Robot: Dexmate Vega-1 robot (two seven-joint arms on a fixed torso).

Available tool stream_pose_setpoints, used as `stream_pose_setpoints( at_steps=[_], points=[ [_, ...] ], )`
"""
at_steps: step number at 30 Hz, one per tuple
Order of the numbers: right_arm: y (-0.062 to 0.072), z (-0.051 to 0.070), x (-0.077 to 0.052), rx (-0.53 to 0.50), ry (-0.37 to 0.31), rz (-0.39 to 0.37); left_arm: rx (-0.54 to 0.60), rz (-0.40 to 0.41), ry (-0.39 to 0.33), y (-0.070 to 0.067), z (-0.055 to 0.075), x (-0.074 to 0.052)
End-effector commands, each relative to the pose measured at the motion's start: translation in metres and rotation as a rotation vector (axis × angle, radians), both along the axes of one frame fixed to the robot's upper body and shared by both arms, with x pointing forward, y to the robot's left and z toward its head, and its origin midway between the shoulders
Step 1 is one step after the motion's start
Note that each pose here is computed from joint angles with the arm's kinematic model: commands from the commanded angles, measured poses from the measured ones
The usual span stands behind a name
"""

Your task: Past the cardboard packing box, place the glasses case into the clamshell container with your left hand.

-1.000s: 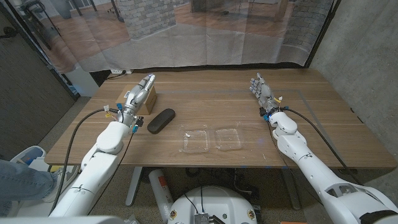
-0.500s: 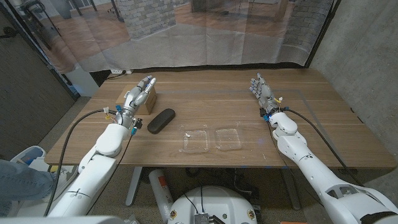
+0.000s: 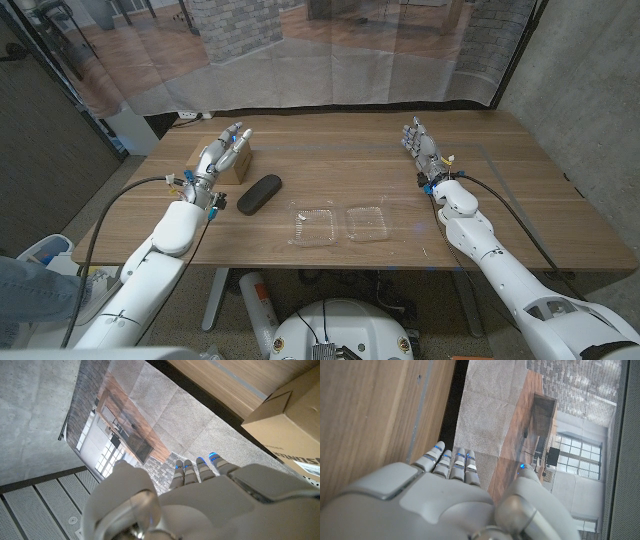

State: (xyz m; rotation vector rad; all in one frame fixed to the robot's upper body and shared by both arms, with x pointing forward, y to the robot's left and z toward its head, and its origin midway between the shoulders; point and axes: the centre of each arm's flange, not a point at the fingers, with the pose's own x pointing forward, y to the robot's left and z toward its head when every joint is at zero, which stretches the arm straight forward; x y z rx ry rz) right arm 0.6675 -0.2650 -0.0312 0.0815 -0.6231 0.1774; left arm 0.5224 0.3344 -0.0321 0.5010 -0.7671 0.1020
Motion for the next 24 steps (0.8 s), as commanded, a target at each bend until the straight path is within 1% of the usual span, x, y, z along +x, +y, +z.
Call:
stream_pose_setpoints(
  at_steps=[1, 11, 24],
  points=[
    [0.0015, 0.0025, 0.0001, -0.007, -0.001, -0.002, 0.056, 0.083, -0.016, 0.0000, 0.0004, -0.0073],
    [0.0022, 0.0036, 0.0018, -0.007, -0.003, -0.003, 0.087, 0.134, -0.016, 0.0010, -0.0005, -0.0081],
    [0.0024, 0.0039, 0.0036, -0.009, -0.002, -0.004, 0.136, 0.161, -0.002, -0.0028, -0.0022, -0.0055]
  ],
)
